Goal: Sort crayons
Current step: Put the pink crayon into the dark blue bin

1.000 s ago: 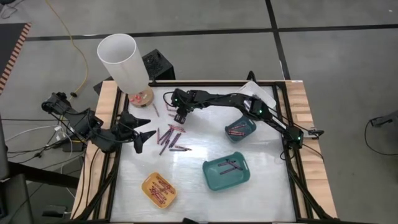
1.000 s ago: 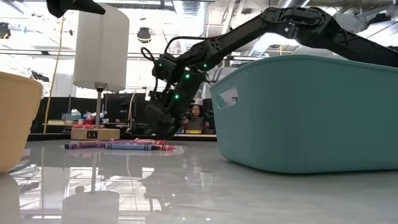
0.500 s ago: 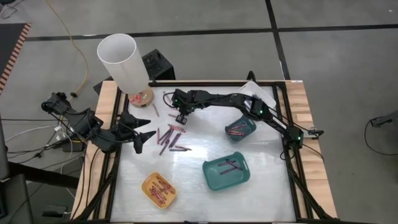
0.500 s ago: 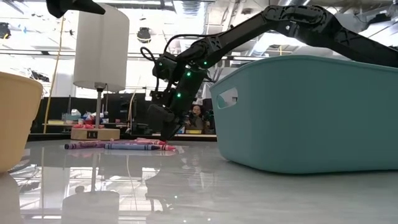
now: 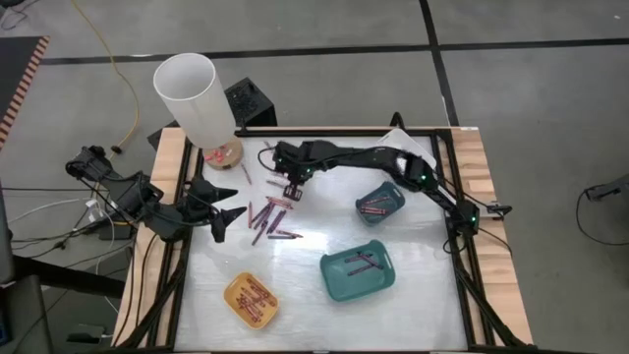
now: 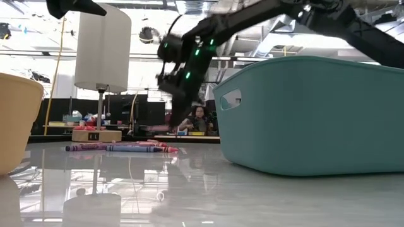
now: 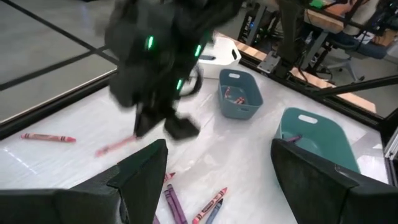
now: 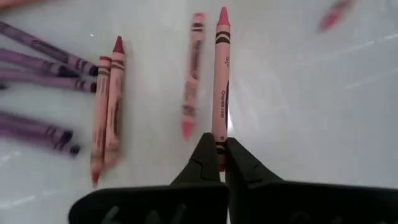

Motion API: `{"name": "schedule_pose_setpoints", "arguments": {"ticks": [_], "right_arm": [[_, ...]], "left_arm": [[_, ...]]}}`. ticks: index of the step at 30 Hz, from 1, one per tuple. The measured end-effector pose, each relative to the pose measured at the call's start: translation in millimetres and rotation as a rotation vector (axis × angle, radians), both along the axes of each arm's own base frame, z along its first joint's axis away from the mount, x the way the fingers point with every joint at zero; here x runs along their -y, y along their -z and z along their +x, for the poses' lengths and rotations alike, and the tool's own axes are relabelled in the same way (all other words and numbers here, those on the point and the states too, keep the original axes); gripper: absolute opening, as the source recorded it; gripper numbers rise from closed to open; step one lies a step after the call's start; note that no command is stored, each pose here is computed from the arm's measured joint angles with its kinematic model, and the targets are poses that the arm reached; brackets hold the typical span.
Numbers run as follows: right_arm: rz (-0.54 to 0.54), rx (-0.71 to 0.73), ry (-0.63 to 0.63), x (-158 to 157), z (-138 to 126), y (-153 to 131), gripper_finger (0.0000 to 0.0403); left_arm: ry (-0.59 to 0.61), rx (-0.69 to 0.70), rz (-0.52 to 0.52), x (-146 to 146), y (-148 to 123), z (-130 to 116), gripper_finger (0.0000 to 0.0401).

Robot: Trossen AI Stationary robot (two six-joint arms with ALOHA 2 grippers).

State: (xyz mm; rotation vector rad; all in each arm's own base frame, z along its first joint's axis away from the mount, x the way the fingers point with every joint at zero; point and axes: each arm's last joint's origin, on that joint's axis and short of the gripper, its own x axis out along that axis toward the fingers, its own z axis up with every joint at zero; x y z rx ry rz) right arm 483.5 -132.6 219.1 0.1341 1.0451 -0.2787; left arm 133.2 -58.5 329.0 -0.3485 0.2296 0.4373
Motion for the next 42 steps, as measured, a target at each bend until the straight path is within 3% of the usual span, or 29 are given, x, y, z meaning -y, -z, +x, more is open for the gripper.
{"name": "schedule_pose_setpoints", "arguments": {"ticks": [9,14,19,25,34,42], "right_arm": [[-0.067,-0.082,-0.010,-17.4,-60.5,-92.7,0.0002],[-0.179,-0.249,0.095,-32.6,-107.5,-129.9,0.0001],[-0.223,-0.316,0.209,-50.6,-144.7,-157.4,0.0001],[-0.235,-0.335,0.226,-74.4,-176.3,-154.9,0.0001],[-0.207,-0.423,0.312,-105.8,-233.4,-97.8,0.0001],[-0.241,-0.463,0.147,-124.2,-256.4,-51.0,0.0001]], "left_arm": [[0.007,-0.010,-0.001,0.0,0.9,-0.3,0.0276],[0.010,-0.028,0.009,-0.4,2.5,-1.0,0.0276],[0.008,-0.028,0.013,-0.4,2.4,-0.9,0.0276],[0.014,-0.037,0.011,0.6,3.6,0.4,0.0276],[0.018,-0.059,0.021,3.6,6.7,4.8,0.0276],[0.008,-0.099,0.054,9.3,13.5,14.2,0.0276]]}}
